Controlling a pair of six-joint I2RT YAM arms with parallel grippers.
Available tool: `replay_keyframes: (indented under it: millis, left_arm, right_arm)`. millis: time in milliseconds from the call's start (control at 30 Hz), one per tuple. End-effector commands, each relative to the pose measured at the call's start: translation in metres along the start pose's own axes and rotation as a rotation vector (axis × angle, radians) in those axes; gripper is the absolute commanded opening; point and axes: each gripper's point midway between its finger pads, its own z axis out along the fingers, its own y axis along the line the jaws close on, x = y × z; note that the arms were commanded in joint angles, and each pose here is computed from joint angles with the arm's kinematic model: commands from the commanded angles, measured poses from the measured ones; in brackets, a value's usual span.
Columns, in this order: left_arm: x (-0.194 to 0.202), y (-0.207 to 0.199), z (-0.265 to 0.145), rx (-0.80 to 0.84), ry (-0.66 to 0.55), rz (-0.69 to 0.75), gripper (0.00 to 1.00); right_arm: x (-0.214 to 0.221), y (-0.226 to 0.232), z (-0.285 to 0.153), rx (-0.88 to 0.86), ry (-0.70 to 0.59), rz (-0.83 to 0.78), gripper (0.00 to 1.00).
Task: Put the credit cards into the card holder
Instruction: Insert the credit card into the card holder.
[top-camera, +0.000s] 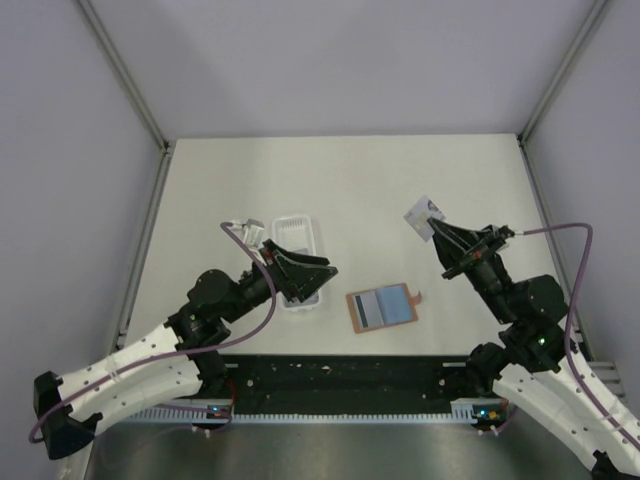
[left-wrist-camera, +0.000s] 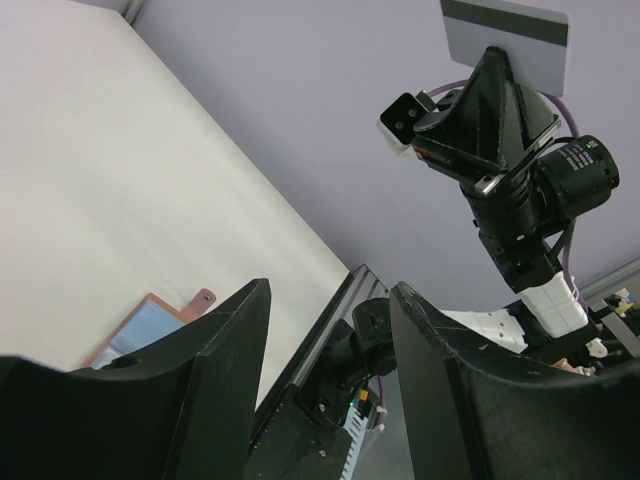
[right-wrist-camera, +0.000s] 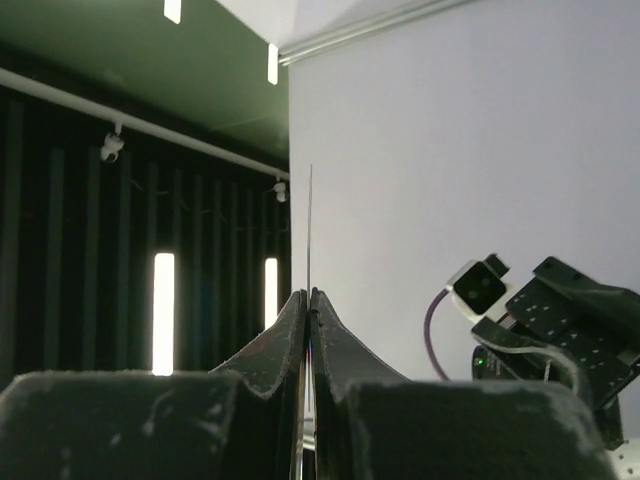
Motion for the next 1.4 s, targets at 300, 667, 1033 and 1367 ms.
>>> replay_keyframes:
  millis: [300,667,1033,1367]
  left_arm:
    - [-0.005,-0.003,-0.007,0.012,-0.032,-0.006,0.57]
    - [-0.004,0.008,-0.007,-0.047,-0.028,-0.002,0.56]
    - [0.025,0.056,0.010,-0.287,0.130,0.037,0.56]
    - [0.051,0.070,0.028,-0.299,0.191,0.061,0.55]
  right_arm:
    - [0.023,0.055,-0.010,-0.142,0.112,0.228,0.00]
    - [-0.060,-0.057,-0.003,0.273,-0.186,-0.836,0.00]
    - [-0.119,-0.156,-0.033,0.888,0.108,-1.468,0.00]
    - [-0.101,-0.189,-0.076,1.260,0.574,-1.408,0.00]
